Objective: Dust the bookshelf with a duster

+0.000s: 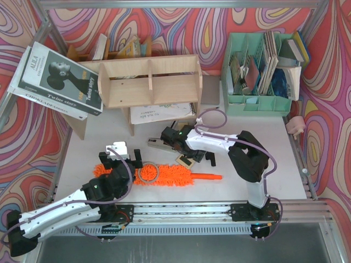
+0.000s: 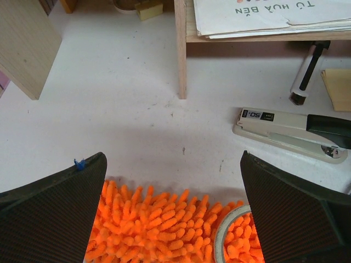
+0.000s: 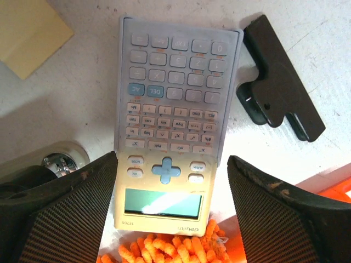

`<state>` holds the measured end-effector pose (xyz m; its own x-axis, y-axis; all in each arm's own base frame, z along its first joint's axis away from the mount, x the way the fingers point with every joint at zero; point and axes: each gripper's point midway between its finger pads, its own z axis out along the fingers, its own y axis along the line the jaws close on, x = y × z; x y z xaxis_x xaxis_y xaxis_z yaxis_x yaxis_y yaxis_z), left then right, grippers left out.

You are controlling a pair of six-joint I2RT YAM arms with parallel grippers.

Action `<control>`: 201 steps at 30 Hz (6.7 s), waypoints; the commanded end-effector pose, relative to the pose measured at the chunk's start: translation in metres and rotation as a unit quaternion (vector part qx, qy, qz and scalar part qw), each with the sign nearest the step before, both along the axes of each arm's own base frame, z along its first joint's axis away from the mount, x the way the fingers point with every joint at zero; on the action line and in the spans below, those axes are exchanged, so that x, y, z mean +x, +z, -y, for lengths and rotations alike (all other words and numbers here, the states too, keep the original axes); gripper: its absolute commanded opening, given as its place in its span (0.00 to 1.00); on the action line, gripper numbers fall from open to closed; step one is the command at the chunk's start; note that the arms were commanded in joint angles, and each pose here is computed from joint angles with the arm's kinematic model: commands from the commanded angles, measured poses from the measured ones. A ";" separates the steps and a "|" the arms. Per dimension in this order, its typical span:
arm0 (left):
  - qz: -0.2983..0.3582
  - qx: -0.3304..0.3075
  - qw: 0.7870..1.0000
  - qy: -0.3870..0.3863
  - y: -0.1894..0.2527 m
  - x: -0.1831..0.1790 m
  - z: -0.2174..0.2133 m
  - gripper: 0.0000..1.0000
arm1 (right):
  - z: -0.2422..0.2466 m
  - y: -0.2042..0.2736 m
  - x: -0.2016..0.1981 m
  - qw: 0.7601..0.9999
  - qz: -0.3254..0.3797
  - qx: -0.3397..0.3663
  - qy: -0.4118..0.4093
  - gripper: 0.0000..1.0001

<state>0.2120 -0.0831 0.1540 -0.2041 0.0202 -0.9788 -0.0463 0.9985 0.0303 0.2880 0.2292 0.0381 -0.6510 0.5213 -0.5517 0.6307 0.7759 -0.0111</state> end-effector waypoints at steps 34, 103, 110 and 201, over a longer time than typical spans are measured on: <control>0.024 -0.029 0.999 0.031 0.006 -0.002 -0.016 0.98 | -0.060 0.058 -0.020 0.955 0.116 0.019 0.274 0.85; 0.042 -0.050 0.993 0.096 0.003 -0.007 -0.047 0.98 | -0.183 0.021 -0.036 0.828 0.098 0.059 0.548 0.23; 0.041 -0.042 0.993 0.104 0.003 -0.006 -0.048 0.98 | -0.189 0.027 -0.032 0.832 0.106 0.063 0.541 0.19; -0.235 -0.289 0.899 0.228 -0.031 -0.056 0.010 0.98 | -0.092 0.096 0.017 0.888 0.207 0.005 0.411 0.92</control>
<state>0.1731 -0.0926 0.1470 -0.4205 -0.5913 -0.6881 -0.4766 0.7893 -0.3870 0.3061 0.3317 0.1204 -0.5899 -0.0729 -0.8042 -0.2366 0.9678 0.0858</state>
